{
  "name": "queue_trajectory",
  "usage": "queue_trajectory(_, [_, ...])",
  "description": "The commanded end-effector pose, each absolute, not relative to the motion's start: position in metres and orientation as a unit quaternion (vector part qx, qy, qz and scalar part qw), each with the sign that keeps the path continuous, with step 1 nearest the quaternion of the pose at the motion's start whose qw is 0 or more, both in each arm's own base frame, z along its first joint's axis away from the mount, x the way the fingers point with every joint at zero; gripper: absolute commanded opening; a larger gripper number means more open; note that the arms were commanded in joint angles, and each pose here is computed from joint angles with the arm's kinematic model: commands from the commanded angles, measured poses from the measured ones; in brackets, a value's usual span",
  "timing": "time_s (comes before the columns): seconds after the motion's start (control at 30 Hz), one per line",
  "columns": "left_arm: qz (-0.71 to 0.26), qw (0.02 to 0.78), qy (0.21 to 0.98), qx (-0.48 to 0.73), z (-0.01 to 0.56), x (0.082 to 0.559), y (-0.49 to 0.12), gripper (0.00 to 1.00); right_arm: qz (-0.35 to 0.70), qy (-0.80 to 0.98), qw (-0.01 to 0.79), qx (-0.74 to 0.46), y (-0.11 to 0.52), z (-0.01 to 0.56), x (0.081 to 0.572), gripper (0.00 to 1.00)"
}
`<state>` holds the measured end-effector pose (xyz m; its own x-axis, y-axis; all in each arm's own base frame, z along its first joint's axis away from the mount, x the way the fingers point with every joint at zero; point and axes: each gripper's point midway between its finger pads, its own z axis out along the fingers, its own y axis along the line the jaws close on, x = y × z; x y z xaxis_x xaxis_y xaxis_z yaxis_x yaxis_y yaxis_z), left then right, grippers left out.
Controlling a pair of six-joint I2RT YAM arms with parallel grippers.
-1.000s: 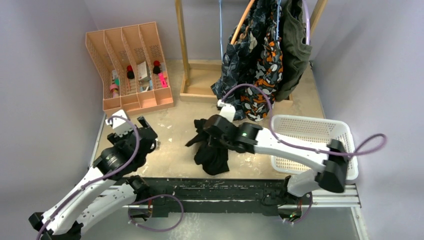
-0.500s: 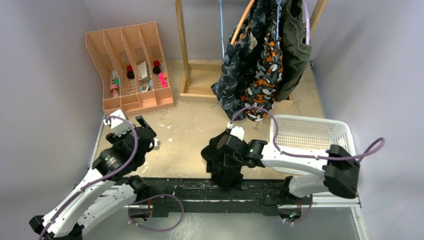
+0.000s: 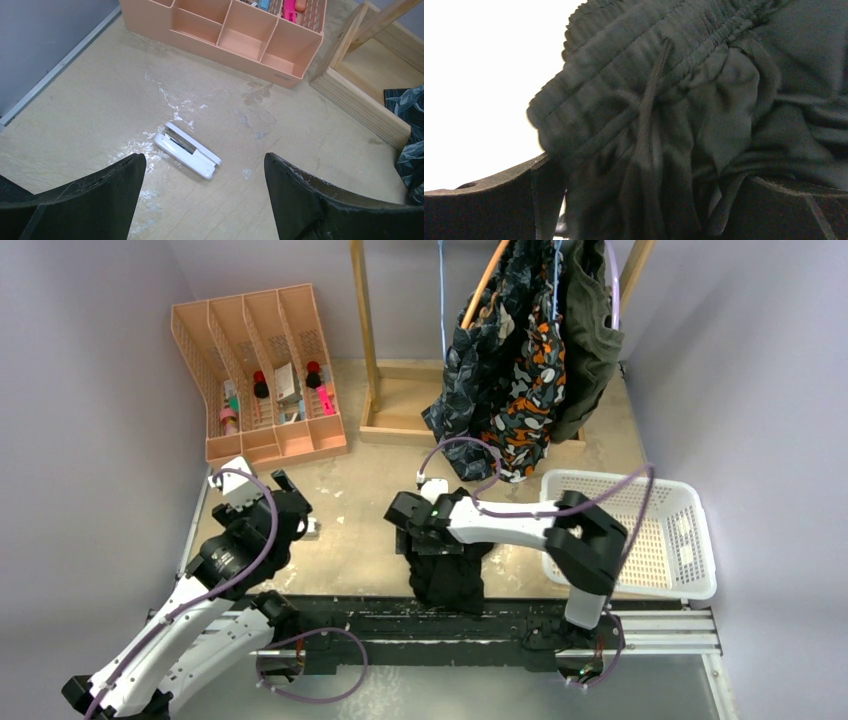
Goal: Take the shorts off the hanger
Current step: Pick up the shorts at the center of the board.
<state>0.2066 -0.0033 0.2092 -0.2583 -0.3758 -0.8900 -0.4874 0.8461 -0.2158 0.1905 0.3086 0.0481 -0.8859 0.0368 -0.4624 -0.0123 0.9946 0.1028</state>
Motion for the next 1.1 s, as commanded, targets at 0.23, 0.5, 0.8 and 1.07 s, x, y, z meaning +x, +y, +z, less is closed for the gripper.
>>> queue_trajectory(0.23, [0.039, 0.558, 0.781, -0.278, 0.216, 0.209, -0.003, 0.88, -0.048, 0.98, 0.191, 0.006, 0.28, -0.025, 0.179, 0.7])
queue_trajectory(0.5, [0.042, 0.554, 0.785, -0.275, 0.214, 0.21, -0.005, 0.87, 0.023, 0.965, 0.26, 0.018, 0.292, 0.043, 0.197, 0.04])
queue_trajectory(0.8, [0.046, 0.55, 0.788, -0.271, 0.212, 0.212, -0.006, 0.88, -0.011, 0.938, 0.326, 0.12, 0.221, 0.156, 0.192, 0.0])
queue_trajectory(1.07, [0.034, 0.553, 0.788, -0.27, 0.215, 0.211, -0.008, 0.88, 0.063, 0.903, 0.392, 0.165, 0.178, 0.239, 0.186, 0.0])
